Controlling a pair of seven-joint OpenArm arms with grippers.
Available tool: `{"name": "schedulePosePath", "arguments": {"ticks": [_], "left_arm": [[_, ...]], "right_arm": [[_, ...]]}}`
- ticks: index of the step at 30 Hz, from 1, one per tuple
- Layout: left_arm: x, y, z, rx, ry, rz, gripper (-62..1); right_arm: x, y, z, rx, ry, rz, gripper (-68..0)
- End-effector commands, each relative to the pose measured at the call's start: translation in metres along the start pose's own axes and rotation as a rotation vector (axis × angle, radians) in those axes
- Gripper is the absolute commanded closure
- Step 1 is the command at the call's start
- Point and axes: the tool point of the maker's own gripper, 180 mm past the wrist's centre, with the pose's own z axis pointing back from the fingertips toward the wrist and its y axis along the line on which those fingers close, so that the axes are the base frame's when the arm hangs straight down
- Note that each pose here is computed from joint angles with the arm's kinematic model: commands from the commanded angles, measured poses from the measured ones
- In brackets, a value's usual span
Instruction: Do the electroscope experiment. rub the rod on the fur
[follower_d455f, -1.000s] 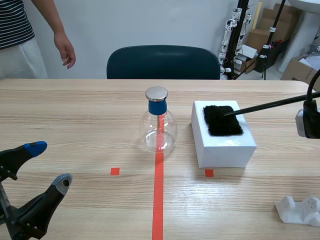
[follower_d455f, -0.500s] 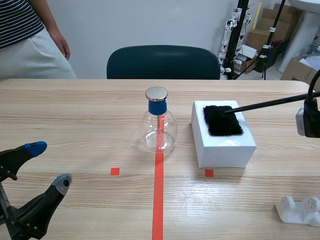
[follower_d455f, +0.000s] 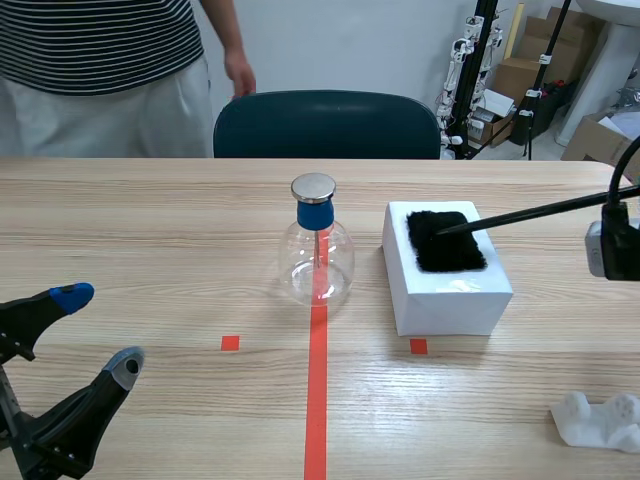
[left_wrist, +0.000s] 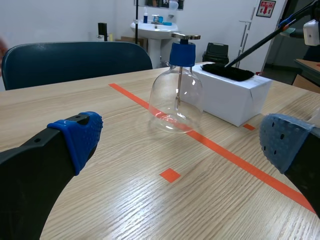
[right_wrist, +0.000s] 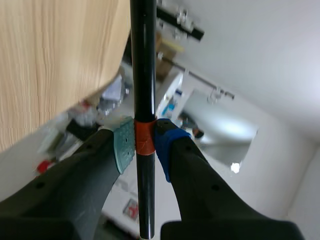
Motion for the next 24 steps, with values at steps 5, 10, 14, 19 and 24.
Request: {"name": "schedulePosePath", "arguments": {"ticks": [5, 10, 14, 19, 24], "left_arm": [[0.008, 0.004, -0.001, 0.005, -0.032, -0.008, -62.3], [0.008, 0.004, -0.001, 0.005, -0.032, -0.008, -62.3], [0.008, 0.004, -0.001, 0.005, -0.032, -0.008, -62.3], [0.008, 0.004, -0.001, 0.005, -0.032, -0.008, -62.3], [0.008, 0.004, -0.001, 0.005, -0.032, -0.008, -62.3]], "right_arm": [[-0.002, -0.014, -0.001, -0.036, -0.025, 0.018, 0.1], [0.019, -0.014, 0.001, -0.036, -0.138, 0.020, 0.0], [0.012, -0.014, 0.000, -0.035, -0.098, 0.015, 0.1], [-0.011, -0.014, -0.001, -0.036, 0.030, 0.009, 0.1], [0.010, -0.014, 0.000, -0.036, -0.087, 0.010, 0.1]]}}
